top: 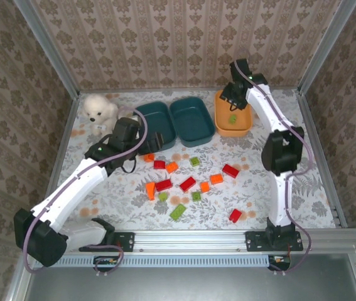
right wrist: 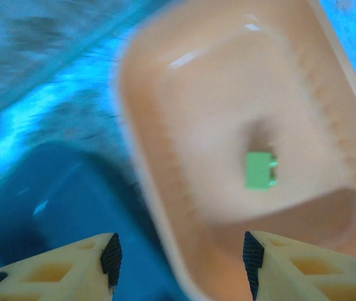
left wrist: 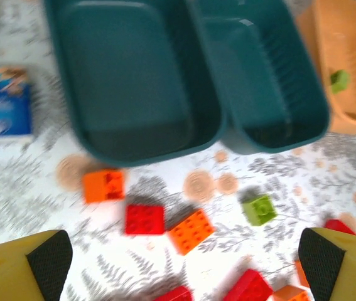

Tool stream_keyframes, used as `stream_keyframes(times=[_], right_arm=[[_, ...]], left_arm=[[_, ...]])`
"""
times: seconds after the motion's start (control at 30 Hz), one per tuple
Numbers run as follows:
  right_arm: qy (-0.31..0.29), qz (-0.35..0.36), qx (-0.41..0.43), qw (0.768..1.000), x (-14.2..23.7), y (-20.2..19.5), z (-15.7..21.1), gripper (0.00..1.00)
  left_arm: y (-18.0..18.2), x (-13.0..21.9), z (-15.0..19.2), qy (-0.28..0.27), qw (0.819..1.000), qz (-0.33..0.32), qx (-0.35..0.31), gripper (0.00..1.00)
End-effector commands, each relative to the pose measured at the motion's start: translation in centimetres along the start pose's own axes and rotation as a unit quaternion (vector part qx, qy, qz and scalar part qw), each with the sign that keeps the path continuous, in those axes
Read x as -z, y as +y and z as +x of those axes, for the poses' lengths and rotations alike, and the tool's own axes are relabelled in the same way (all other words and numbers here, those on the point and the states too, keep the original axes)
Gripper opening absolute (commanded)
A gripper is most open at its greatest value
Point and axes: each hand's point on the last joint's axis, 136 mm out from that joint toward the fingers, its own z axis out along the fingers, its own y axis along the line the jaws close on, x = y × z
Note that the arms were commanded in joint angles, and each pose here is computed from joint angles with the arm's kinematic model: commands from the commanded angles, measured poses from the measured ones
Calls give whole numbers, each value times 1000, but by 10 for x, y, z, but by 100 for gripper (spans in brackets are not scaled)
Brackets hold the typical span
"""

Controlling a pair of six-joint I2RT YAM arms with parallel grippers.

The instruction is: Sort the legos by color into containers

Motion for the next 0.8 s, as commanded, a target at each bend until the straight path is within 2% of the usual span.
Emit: stream_keyframes(times=[0.0, 0.1, 0.23, 0.4, 0.53, 0.77], right_arm=[[-100, -120, 101, 983, 95, 67, 3, 58], [-73, -197, 123, 970, 113, 82, 51, 64], [-18, -246, 165, 955, 127, 82, 125, 66], [27, -309, 187, 932, 129, 73, 192, 70], [34, -334, 189, 923, 141, 66, 208, 70], [36, -327, 191, 925, 146, 60, 208, 70]], left_arm=[[47, 0, 29, 25, 994, -72, 76, 95], [57, -13, 40, 27, 995, -66, 77, 92], [60, -42, 53, 65, 995, -69, -10, 88], [65, -75, 57, 110, 987, -92, -75, 88], [66, -98, 59, 120, 984, -97, -92, 86], [67, -121, 58, 127, 981, -105, -100, 78]])
